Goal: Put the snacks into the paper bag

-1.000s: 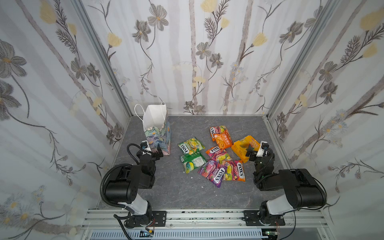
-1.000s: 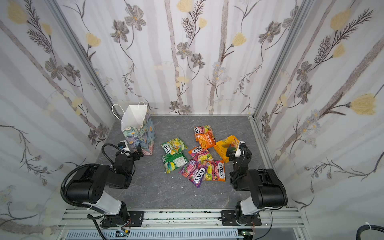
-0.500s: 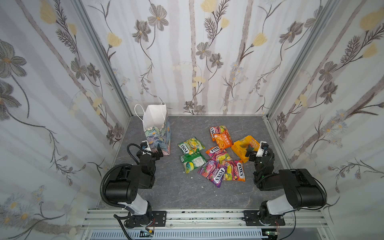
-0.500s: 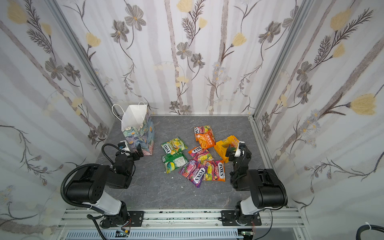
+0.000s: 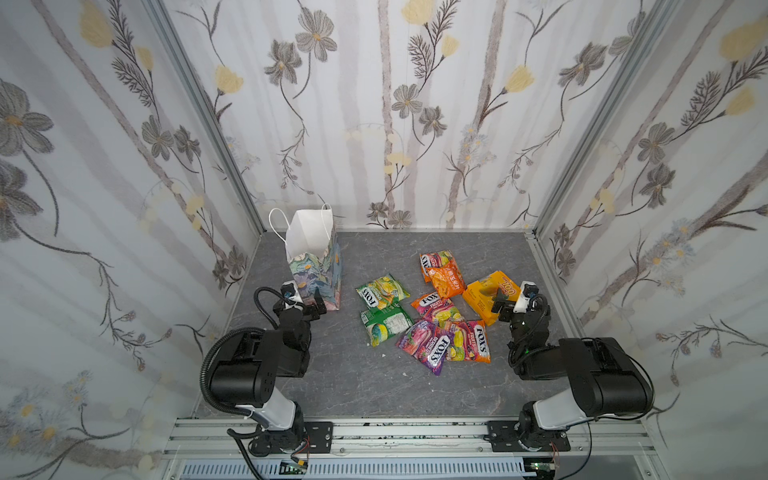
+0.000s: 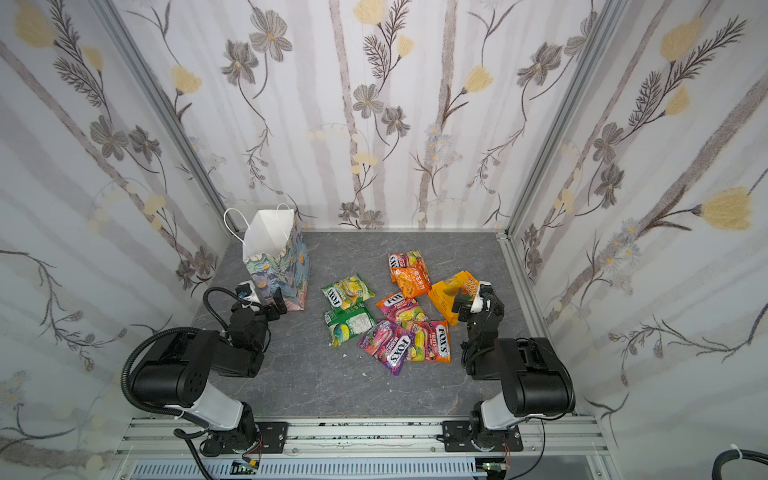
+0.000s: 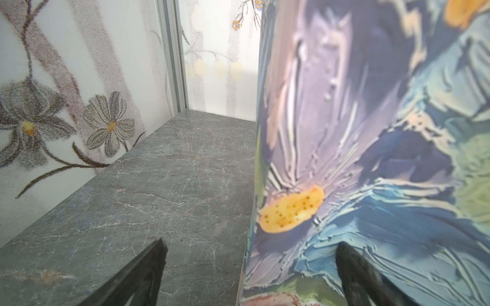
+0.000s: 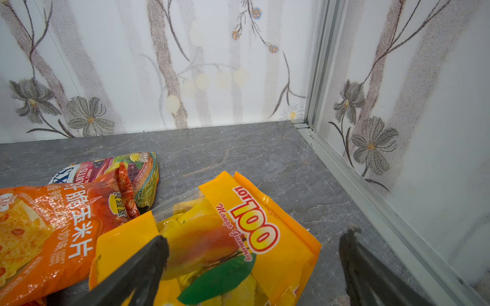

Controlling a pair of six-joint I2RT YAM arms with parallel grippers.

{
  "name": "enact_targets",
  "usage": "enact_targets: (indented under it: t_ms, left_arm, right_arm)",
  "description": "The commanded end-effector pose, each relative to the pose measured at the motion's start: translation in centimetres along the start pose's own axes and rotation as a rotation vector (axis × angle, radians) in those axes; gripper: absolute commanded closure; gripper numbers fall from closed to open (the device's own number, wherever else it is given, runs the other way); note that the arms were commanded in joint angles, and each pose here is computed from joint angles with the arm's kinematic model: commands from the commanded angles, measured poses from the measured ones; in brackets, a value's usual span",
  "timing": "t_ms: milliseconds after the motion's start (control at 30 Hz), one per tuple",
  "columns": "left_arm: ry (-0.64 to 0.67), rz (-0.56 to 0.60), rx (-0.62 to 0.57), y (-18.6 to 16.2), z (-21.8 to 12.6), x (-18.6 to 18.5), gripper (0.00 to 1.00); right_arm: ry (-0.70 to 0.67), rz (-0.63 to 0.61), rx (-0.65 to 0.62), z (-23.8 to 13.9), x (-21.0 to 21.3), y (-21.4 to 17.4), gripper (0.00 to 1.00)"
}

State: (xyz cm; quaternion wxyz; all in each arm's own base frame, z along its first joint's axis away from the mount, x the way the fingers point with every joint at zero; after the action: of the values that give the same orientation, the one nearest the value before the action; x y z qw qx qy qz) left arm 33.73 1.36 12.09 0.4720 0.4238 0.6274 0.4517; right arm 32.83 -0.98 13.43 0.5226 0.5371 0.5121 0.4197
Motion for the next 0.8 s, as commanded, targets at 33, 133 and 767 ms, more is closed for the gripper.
enact_targets:
  t_ms: [33,133,767]
  left_arm:
    - [0.046,-0.038,-0.077,1.9,-0.1,0.5,0.00]
    - [0.072,-0.056,-0.109,3.3,-1.1,0.7,0.00]
    - [0.142,-0.322,-0.084,25.7,-10.4,-2.0,0.00]
  right_arm:
    - [0.088,-0.015,0.020,0.8,1.1,0.6,0.00]
    - [0.065,-0.011,0.008,0.8,0.7,1.4,0.00]
    - [0.444,-0.056,0.015,0.6,11.4,15.7,0.00]
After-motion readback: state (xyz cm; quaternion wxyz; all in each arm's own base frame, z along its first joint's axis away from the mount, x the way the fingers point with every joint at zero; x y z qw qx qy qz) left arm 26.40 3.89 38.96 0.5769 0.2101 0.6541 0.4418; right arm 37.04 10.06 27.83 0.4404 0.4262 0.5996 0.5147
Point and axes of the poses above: each gripper's point midway between its finger pads, its own z axis out along the fingers, its own x axis along the line the jaws close on, y = z × x, the point moved 4 cm from there along -z, back along the fingers, and after that the axes turned 6 degrees about -z, right-handed, at the moved point
